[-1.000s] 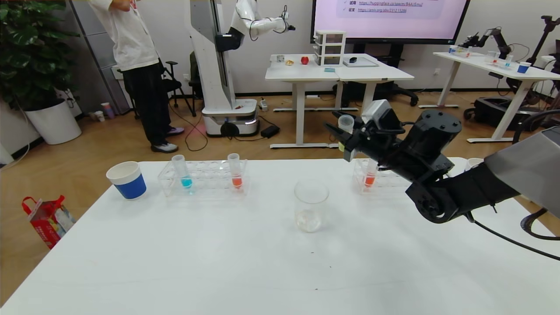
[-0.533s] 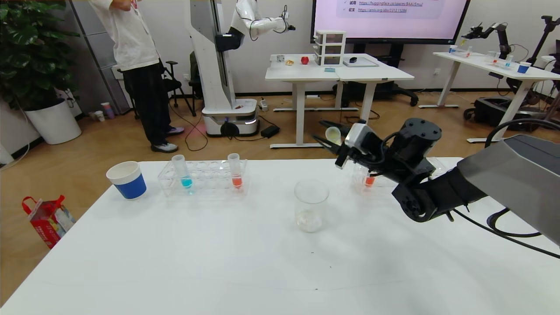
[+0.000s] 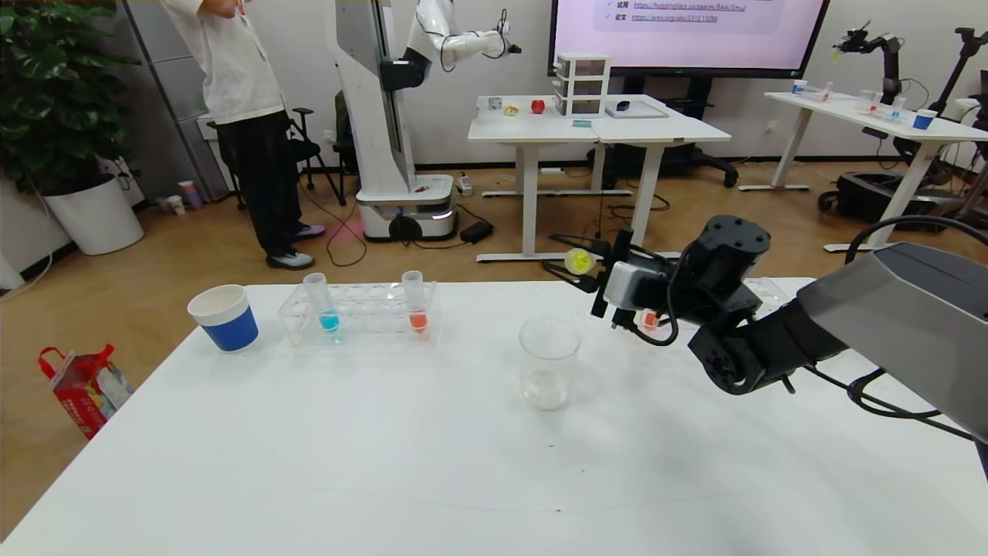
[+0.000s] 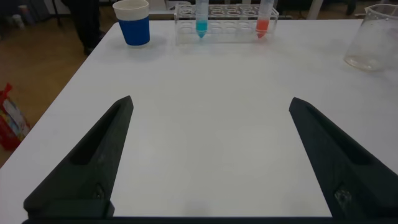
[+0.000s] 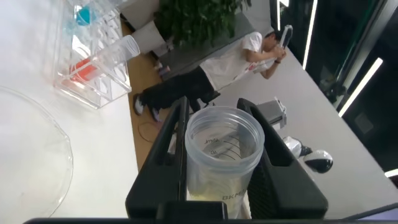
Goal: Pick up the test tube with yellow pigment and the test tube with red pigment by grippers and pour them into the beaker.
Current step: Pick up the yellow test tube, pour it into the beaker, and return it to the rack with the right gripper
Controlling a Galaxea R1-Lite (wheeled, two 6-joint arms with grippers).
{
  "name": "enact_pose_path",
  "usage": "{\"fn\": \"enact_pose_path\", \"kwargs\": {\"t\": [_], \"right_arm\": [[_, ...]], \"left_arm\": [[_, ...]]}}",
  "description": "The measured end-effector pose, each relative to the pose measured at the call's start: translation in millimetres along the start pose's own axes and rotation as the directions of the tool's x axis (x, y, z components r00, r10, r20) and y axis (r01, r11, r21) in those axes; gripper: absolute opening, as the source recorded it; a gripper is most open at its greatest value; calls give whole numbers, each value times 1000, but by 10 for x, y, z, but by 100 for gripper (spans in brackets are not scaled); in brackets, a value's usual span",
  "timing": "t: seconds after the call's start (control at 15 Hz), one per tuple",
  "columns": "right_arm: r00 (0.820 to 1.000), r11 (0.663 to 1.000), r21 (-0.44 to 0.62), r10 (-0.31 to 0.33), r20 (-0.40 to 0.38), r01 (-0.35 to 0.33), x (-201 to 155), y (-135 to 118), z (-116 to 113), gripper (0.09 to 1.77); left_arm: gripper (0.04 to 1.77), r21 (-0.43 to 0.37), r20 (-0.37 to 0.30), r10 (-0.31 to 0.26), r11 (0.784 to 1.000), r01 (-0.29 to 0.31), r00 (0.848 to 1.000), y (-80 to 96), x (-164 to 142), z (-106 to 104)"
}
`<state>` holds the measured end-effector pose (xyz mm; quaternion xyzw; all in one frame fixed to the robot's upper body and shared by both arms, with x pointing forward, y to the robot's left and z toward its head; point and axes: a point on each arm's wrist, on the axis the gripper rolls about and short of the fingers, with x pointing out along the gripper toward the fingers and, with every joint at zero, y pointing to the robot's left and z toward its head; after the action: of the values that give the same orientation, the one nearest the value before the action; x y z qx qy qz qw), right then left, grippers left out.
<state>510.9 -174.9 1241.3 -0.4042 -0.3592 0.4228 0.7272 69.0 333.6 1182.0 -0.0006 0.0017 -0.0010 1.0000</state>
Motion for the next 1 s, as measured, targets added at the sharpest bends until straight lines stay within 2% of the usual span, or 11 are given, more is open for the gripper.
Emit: {"fn": "enact_pose_path", "kwargs": {"t": [0.27,1.0], "right_arm": [[998,991,-129,32,45,-26,38,44,-12,53],[988,954,-297,87,130,-45,130,123,11,53]], "left_arm": [[175,0,0,0,1000,0,1000,0,0,0],[175,0,0,0,1000,0,1000,0,0,0]]}}
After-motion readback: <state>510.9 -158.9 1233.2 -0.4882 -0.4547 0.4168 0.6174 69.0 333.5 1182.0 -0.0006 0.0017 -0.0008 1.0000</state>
